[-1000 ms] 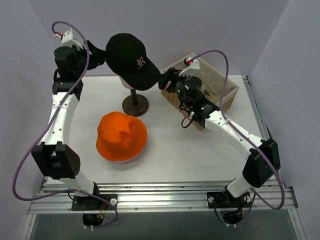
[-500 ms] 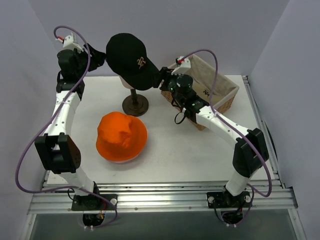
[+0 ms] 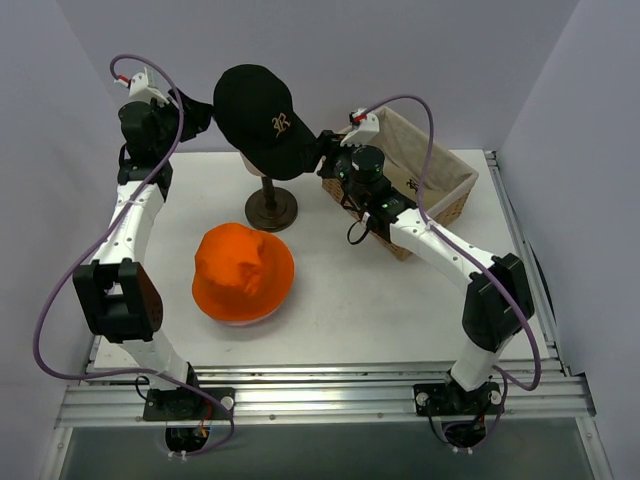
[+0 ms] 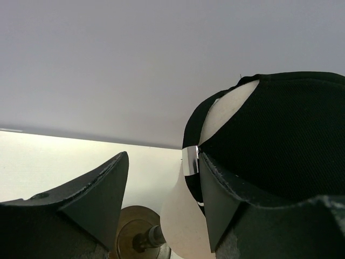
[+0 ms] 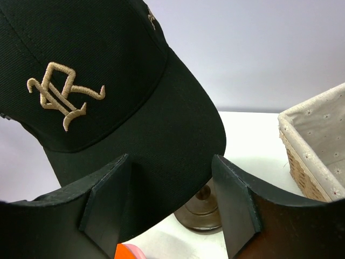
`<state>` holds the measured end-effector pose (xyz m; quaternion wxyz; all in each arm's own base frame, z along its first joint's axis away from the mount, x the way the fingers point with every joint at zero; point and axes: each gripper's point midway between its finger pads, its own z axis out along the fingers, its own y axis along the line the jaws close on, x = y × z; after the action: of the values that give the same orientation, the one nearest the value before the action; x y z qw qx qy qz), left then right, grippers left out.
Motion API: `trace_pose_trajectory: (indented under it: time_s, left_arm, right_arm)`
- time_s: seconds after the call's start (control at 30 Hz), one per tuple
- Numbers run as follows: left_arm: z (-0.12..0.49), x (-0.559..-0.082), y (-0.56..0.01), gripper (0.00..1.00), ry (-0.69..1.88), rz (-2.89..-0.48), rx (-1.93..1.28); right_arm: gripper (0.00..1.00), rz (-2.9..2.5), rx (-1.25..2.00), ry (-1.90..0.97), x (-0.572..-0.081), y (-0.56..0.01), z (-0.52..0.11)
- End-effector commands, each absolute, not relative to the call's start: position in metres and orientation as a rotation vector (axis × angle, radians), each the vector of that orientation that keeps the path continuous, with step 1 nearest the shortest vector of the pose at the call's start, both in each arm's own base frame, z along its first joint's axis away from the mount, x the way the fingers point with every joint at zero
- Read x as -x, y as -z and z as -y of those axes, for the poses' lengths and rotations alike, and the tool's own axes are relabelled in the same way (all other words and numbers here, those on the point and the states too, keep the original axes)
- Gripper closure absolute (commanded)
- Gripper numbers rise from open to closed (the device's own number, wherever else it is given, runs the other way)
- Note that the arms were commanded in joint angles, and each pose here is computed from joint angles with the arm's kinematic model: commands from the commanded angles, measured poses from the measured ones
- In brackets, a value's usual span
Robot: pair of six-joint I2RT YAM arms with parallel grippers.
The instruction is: Stack the hats
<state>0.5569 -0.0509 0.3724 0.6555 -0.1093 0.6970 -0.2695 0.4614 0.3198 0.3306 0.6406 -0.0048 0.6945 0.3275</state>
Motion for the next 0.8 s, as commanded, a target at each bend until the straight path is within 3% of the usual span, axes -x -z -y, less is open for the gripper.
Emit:
trace_pose_trajectory:
  time_s: [0.0,0.33,0.5,0.6,0.77]
  left_arm:
    - [0.055,-0.56,-0.359,0.37,0.63,-1.61,0.241]
    - [0.044,-0.541,-0.388,0.35,0.571,-1.58,0.262]
    - [0.013,-0.517,-0.422,0.23,0.425,-1.559,0.326]
    - [-0.003,-0.492,-0.44,0.05,0.342,-1.553,0.368]
    - [0.017,-0.446,-0.472,0.06,0.418,-1.565,0.287]
  right_arm:
    - [0.43,-1.512,0.026,-0.761,-0.462,-0.358,-0.322]
    - [0.43,-1.492,-0.003,-0.719,-0.455,-0.377,-0.304]
    - [0.42,-1.43,-0.037,-0.648,-0.435,-0.422,-0.267]
    - [0.42,-1.41,-0.083,-0.581,-0.425,-0.438,-0.233]
    - [0.42,-1.446,-0.18,-0.403,-0.439,-0.434,-0.167]
